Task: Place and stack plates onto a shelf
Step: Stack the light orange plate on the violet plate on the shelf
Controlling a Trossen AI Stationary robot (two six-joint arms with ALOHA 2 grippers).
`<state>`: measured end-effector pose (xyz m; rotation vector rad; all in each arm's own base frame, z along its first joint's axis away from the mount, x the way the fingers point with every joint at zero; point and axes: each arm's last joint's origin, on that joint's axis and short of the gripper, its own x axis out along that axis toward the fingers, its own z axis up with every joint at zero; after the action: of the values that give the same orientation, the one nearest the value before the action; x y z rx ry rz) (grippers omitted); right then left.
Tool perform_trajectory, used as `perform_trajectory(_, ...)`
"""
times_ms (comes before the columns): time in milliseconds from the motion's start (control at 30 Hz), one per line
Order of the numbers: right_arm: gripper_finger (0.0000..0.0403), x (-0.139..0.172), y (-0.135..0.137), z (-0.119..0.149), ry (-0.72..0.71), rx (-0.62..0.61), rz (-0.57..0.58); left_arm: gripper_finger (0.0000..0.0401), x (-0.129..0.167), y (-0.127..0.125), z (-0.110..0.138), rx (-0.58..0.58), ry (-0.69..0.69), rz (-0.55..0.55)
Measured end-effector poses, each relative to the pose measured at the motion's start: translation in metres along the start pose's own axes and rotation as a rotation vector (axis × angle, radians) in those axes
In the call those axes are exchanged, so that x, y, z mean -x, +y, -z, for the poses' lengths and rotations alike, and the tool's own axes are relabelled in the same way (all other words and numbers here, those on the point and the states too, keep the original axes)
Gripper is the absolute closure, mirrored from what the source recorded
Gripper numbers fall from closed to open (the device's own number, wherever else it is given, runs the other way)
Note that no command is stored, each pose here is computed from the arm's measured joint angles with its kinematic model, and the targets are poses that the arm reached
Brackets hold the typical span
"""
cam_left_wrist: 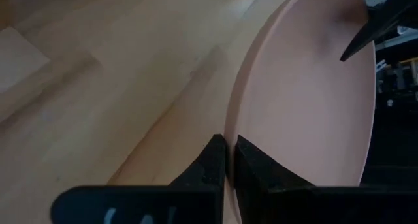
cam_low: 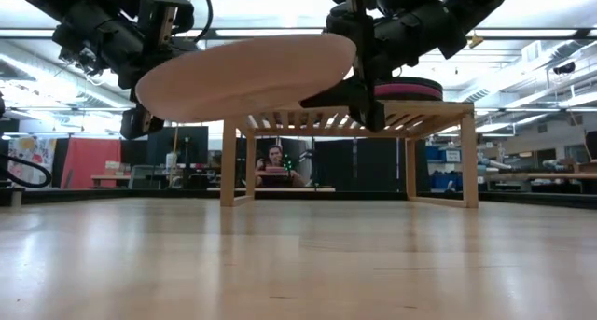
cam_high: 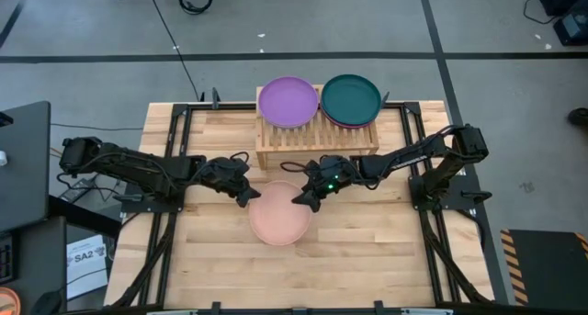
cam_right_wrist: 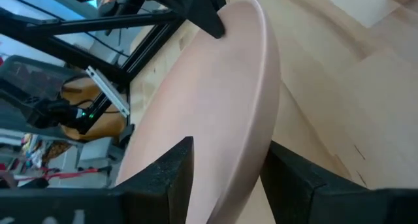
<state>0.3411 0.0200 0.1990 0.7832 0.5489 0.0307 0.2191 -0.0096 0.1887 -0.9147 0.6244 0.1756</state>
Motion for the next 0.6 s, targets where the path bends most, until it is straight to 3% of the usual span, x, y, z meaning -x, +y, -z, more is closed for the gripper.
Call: perform_trajectory(600,0.0233,0.005,-0.013,-0.003,0.176,-0.12,-0.067,0.0383,0.0,0.007,0.008,0.041,0.121,-0.032)
